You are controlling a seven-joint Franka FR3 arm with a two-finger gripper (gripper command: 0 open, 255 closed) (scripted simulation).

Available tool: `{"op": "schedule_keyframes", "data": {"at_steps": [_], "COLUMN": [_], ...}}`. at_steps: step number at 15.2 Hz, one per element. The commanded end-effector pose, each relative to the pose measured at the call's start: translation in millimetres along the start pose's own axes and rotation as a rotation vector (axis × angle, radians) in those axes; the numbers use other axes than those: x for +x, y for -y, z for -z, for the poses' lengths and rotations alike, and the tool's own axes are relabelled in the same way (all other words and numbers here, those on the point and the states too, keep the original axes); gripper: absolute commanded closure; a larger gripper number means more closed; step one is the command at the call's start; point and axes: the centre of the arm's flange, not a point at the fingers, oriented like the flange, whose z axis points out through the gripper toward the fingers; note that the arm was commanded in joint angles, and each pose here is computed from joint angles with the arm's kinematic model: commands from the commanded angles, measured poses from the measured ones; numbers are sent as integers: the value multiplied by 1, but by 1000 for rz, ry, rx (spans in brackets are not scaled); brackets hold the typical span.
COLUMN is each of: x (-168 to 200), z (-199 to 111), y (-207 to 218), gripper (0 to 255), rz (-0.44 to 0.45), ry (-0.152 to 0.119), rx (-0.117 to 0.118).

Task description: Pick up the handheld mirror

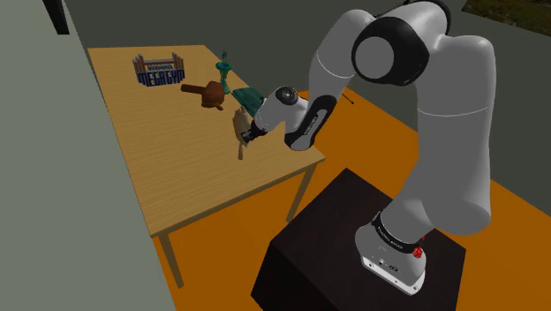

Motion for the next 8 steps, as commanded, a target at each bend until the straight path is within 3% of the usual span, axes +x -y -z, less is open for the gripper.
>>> {"op": "schedule_keyframes", "data": {"at_steps": [1,8], "x": [6,24], "z": [9,42], "y": [0,-1], "gripper": [255,255], "rz": [0,0], "ry": [-1,-1], "rx": [0,0]}}
